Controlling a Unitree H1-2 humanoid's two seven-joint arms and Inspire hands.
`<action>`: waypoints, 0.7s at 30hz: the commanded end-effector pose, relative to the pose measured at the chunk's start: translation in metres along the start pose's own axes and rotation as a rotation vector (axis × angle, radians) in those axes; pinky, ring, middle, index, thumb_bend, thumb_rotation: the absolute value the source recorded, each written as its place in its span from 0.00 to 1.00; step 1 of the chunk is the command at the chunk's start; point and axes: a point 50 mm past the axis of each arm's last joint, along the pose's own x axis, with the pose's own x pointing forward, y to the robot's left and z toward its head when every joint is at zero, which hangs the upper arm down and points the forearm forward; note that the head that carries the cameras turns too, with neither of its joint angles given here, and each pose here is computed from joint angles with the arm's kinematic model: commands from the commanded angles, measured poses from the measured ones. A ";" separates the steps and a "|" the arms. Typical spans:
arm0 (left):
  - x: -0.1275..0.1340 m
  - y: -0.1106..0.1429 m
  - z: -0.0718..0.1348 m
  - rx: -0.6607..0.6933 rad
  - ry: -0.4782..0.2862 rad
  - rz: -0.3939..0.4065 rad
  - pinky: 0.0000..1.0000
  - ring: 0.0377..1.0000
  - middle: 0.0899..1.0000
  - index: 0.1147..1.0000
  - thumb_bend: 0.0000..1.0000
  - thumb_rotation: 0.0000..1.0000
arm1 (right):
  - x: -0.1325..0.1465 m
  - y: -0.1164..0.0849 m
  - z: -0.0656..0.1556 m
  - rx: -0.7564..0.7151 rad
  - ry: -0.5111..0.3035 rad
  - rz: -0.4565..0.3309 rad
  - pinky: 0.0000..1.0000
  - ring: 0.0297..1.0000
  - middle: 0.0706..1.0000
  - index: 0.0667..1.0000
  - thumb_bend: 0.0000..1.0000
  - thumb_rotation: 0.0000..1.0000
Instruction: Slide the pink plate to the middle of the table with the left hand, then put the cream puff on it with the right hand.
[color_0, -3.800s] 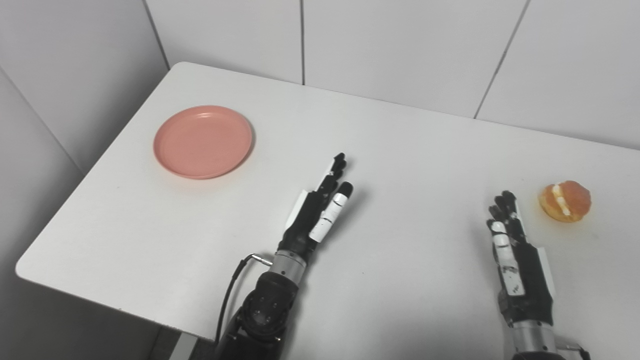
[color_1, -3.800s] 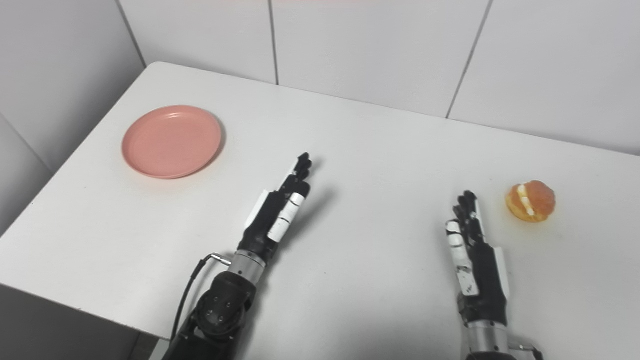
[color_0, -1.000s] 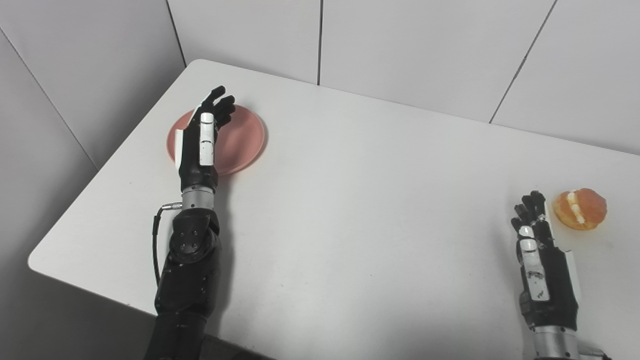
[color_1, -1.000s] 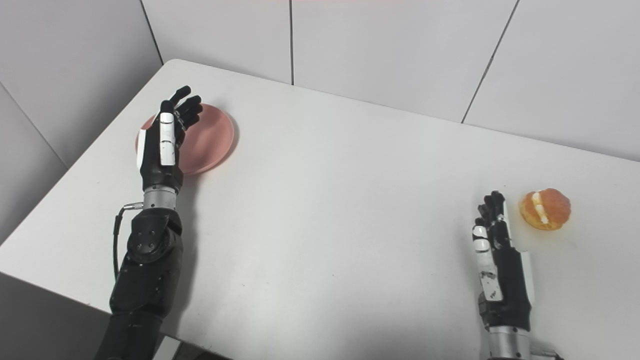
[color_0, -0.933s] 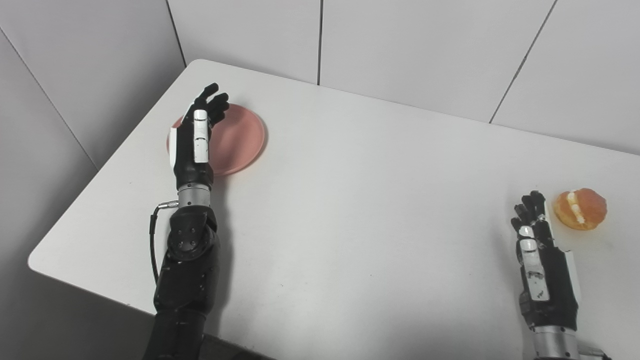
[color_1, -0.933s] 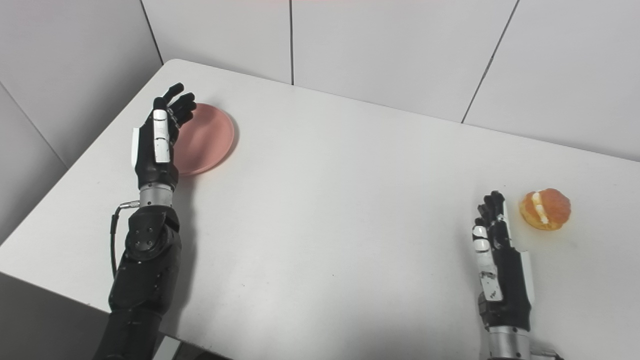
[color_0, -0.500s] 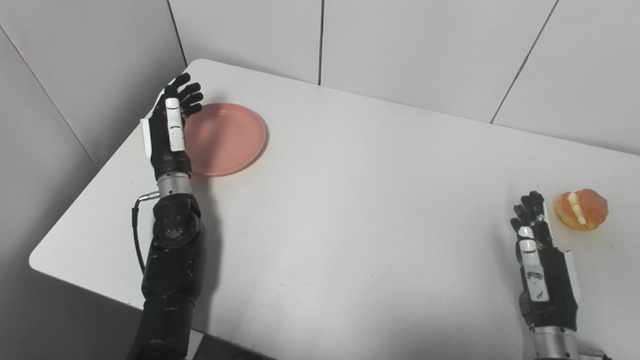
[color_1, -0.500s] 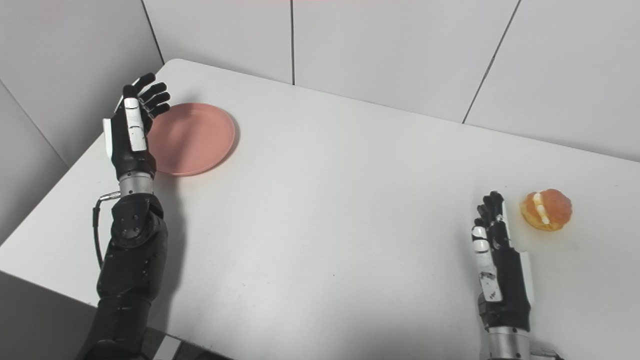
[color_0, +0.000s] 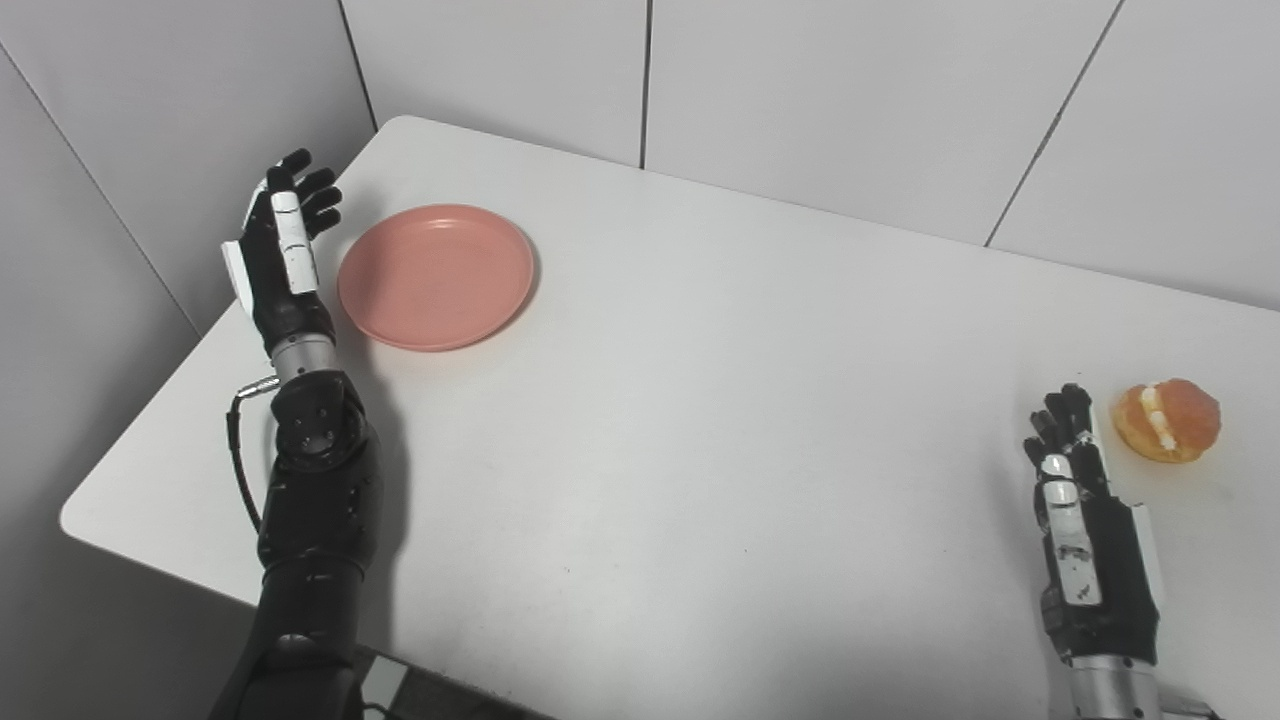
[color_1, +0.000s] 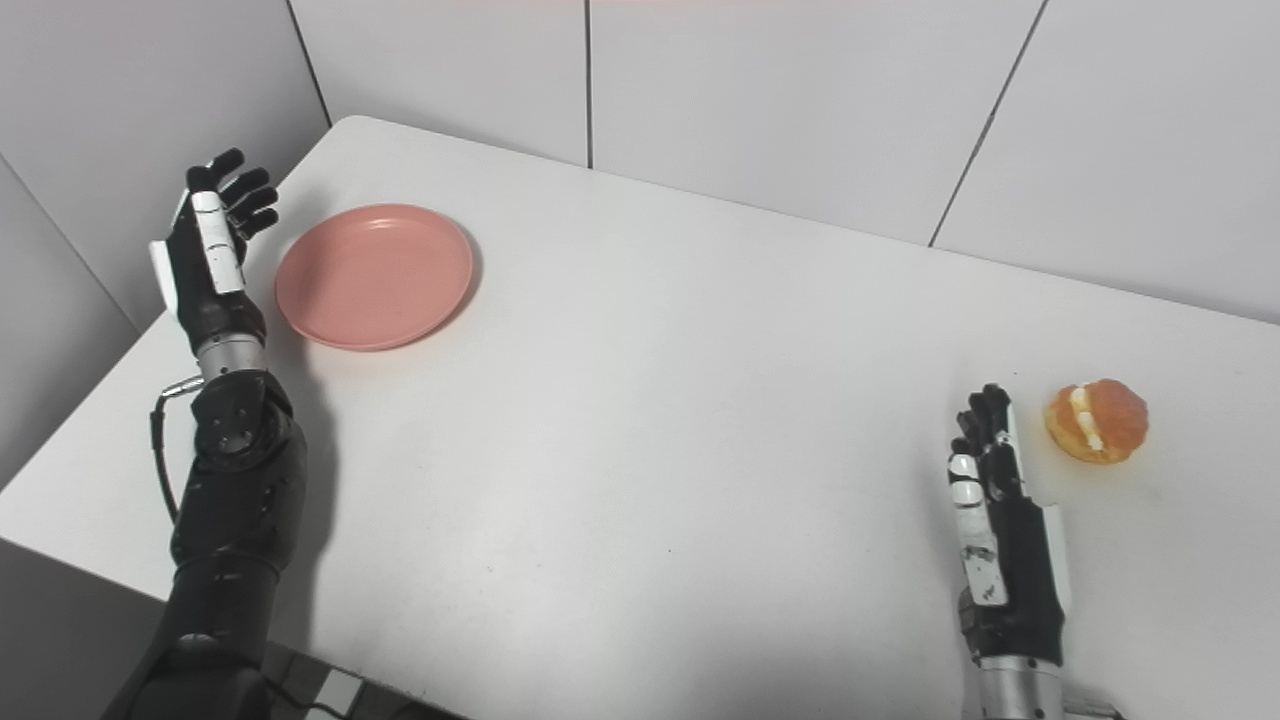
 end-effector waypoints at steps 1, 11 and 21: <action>0.023 0.004 0.019 -0.022 -0.099 0.013 0.71 0.68 0.66 0.66 0.83 1.00 | -0.005 -0.004 -0.004 -0.010 0.003 0.000 1.00 1.00 1.00 1.00 0.55 0.87; 0.026 0.010 0.001 -0.014 -0.047 0.027 0.75 0.70 0.69 0.69 0.77 1.00 | -0.005 -0.004 -0.004 -0.013 -0.001 -0.002 1.00 1.00 1.00 1.00 0.55 0.87; 0.028 0.009 -0.018 0.007 -0.009 -0.008 0.76 0.75 0.74 0.73 0.70 1.00 | -0.004 -0.004 -0.003 -0.013 0.000 -0.003 1.00 1.00 1.00 1.00 0.56 0.87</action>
